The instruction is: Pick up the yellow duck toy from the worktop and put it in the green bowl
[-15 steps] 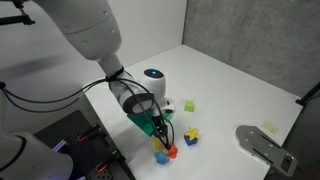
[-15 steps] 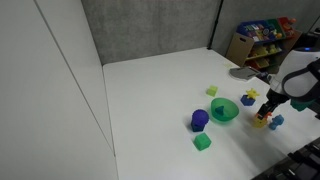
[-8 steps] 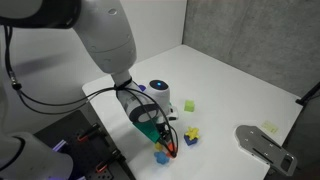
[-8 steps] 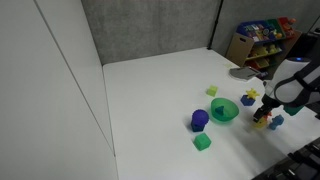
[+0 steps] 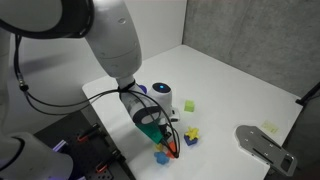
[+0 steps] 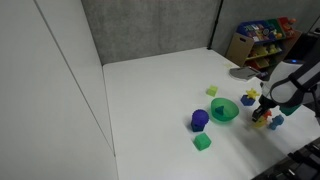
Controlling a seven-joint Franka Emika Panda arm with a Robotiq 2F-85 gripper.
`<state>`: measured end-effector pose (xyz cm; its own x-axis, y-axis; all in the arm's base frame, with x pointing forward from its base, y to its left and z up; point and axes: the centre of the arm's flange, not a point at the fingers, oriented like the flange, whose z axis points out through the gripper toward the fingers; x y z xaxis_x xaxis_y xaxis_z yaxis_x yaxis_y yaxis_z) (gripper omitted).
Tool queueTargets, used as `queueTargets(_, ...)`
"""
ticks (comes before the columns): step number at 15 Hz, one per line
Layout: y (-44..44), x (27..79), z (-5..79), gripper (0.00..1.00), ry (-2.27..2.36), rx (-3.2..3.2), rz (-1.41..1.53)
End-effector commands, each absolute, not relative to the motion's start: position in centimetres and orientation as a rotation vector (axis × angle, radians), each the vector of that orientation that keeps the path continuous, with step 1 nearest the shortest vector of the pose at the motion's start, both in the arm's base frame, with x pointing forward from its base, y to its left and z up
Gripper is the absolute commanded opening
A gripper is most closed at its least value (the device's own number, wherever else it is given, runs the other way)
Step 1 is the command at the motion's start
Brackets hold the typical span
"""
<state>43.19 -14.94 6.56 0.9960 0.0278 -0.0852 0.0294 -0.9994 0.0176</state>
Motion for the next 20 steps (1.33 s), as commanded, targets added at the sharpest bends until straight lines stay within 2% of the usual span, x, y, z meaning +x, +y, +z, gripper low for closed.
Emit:
queueTargets(1, -15.4, 44.7, 9.3, 0.20, 0.021, 3.137, -0.093)
queueTargets(6, -14.2, 46.7, 13.4, 0.16, -0.025, 3.153, -0.075)
queueTargets(13, -12.1, 50.9, 19.7, 0.16, -0.115, 3.158, 0.013)
queueTargets(20, -8.2, 54.3, 19.4, 0.16, -0.135, 3.202, 0.123)
